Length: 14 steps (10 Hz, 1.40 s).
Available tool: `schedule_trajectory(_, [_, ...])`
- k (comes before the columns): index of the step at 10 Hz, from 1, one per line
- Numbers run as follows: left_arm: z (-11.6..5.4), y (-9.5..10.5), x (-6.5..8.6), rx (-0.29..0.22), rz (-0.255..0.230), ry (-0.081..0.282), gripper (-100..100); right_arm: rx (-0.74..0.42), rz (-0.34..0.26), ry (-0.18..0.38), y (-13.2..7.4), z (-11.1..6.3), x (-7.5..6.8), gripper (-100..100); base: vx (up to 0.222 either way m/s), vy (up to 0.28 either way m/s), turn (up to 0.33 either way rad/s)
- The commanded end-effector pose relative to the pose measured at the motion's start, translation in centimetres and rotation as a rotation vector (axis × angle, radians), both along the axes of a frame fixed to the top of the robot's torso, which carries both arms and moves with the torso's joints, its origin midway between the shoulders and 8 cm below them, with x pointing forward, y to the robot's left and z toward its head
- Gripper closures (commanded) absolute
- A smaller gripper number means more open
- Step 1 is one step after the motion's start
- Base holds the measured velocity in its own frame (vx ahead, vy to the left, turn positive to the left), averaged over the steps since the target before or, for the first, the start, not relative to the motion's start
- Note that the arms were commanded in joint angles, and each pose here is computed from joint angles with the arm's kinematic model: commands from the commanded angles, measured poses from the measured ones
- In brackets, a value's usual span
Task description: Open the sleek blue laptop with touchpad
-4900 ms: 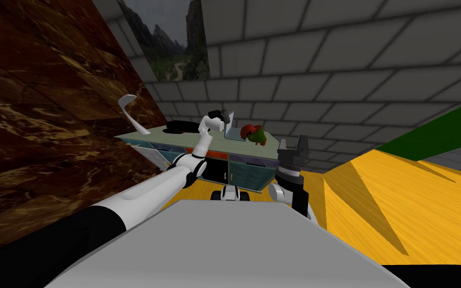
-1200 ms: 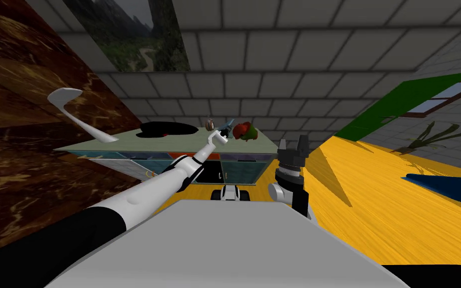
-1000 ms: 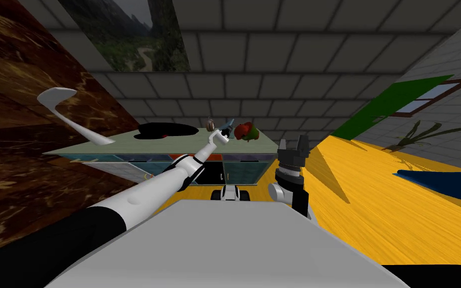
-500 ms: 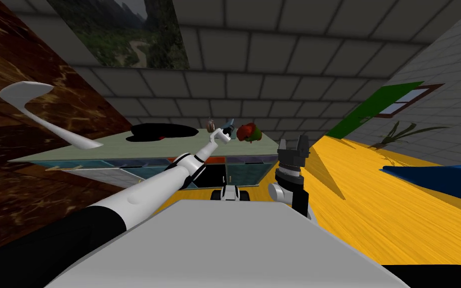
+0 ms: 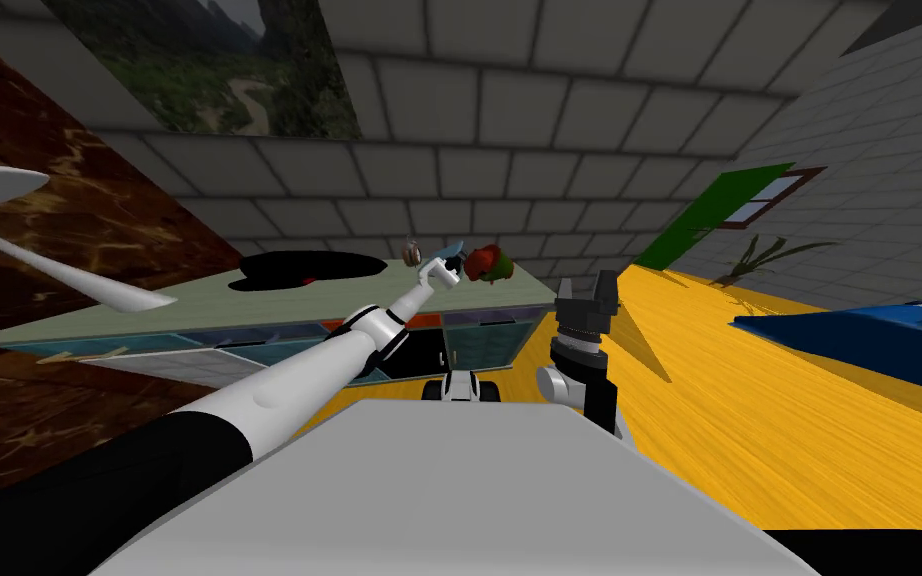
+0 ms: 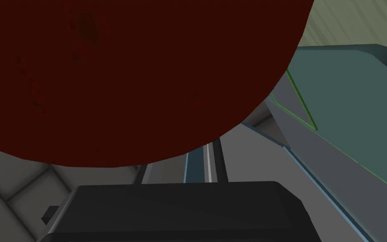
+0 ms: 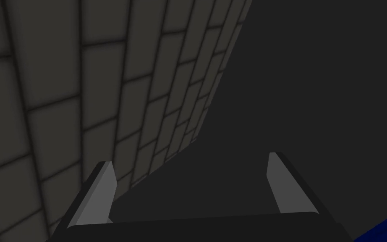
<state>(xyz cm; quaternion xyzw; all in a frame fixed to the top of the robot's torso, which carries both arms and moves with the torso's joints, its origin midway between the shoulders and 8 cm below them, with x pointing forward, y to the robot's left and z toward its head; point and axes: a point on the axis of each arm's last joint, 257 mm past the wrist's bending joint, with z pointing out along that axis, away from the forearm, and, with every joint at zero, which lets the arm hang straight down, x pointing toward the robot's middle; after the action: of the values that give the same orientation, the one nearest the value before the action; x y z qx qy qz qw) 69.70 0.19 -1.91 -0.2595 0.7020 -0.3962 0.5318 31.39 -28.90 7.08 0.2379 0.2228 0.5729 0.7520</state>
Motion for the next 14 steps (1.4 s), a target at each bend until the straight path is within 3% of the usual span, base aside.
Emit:
schedule_trajectory(1, [-0.8, 3.8, 1.1, -0.01, 0.043, 0.022, -100, 0.0, 0.0, 0.0, 0.0, 0.0, 0.0, 0, -0.079, 0.005, -0.348])
schedule_trajectory(3, [0.0, 7.5, 2.0, 0.02, 0.09, 0.004, -100, 0.0, 0.0, 0.0, 0.0, 0.0, 0.0, 0, -0.05, -0.004, -0.148])
schedule_trajectory(4, [-0.7, 9.3, 2.4, 0.005, 0.11, 0.024, -100, 0.0, 0.0, 0.0, 0.0, 0.0, 0.0, 0, -0.055, -0.012, -0.345])
schedule_trajectory(5, [-0.2, 11.4, 2.8, 0.021, 0.137, 0.014, -100, 0.0, 0.0, 0.0, 0.0, 0.0, 0.0, 0, -0.069, -0.018, -0.313])
schedule_trajectory(6, [0.0, 12.2, 2.9, 0.028, 0.147, 0.01, -100, 0.0, 0.0, 0.0, 0.0, 0.0, 0.0, 0, -0.041, -0.013, -0.021])
schedule_trajectory(9, [-0.6, 18.0, 3.7, 0.008, 0.217, 0.038, -100, 0.0, 0.0, 0.0, 0.0, 0.0, 0.0, 0, -0.057, -0.02, -0.319])
schedule_trajectory(10, [0.1, 20.5, 3.8, 0.026, 0.248, 0.025, -100, 0.0, 0.0, 0.0, 0.0, 0.0, 0.0, 0, -0.077, -0.022, -0.212])
schedule_trajectory(12, [0.6, 22.0, 3.9, 0.038, 0.267, 0.017, -100, 0.0, 0.0, 0.0, 0.0, 0.0, 0.0, 0, -0.028, -0.008, -0.003])
schedule_trajectory(13, [0.2, 24.1, 4.0, 0.018, 0.292, 0.034, -100, 0.0, 0.0, 0.0, 0.0, 0.0, 0.0, 0, -0.037, -0.022, -0.266])
schedule_trajectory(14, [1.0, 26.3, 4.0, 0.035, 0.321, 0.021, -100, 0.0, 0.0, 0.0, 0.0, 0.0, 0.0, 0, -0.061, -0.019, -0.347])
